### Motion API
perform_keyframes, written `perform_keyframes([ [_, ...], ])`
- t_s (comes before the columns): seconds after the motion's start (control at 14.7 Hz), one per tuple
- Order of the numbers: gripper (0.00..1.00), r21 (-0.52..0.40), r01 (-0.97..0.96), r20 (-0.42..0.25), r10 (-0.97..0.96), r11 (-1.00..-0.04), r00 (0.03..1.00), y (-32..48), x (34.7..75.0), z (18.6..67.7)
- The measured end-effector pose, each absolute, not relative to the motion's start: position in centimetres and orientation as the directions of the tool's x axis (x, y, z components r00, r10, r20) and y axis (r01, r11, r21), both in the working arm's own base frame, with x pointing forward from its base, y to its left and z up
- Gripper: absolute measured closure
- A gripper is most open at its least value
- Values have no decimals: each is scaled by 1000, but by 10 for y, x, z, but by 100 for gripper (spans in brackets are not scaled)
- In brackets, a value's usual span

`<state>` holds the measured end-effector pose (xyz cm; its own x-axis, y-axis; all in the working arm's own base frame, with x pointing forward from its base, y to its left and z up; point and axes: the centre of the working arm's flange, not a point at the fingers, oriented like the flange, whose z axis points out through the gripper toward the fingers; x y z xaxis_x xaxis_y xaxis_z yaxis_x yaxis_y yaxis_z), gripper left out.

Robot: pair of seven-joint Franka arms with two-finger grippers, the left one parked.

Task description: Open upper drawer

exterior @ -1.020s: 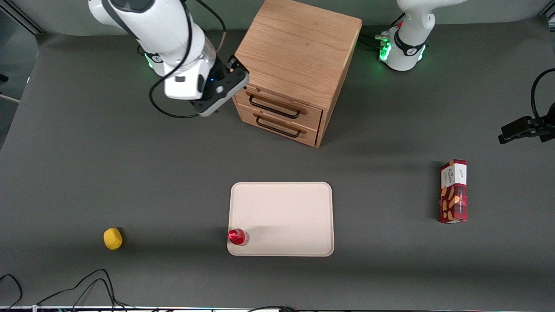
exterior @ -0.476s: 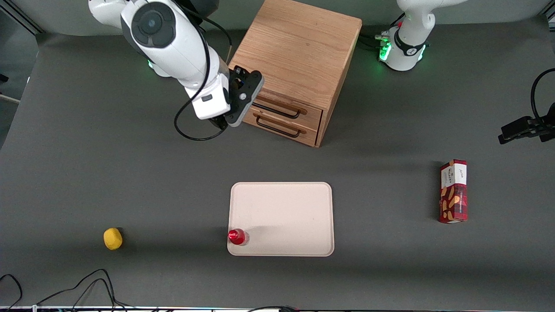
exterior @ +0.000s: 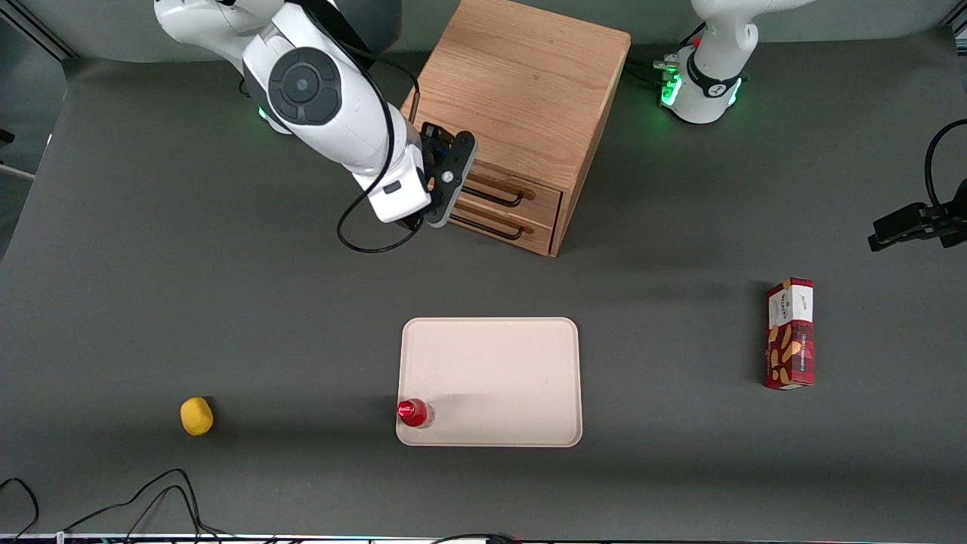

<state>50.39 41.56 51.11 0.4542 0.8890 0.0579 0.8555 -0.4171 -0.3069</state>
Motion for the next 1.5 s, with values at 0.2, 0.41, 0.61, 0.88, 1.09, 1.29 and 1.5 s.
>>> perform_keyframes([
  [0.2, 0, -343, 851, 28, 901, -398, 432, 428, 503, 480],
  [0.41, 0, -364, 845, 14, 905, -392, 426, 437, 505, 454],
  [0.61, 0, -368, 845, 23, 904, -389, 426, 445, 506, 440],
  [0.88, 0, -365, 850, 44, 905, -379, 423, 457, 500, 421],
  [1.09, 0, -368, 852, 33, 910, -374, 414, 462, 493, 412],
  [1.29, 0, -349, 860, 12, 916, -372, 401, 460, 491, 404],
  [1.5, 0, -344, 862, 2, 918, -372, 398, 459, 490, 398],
])
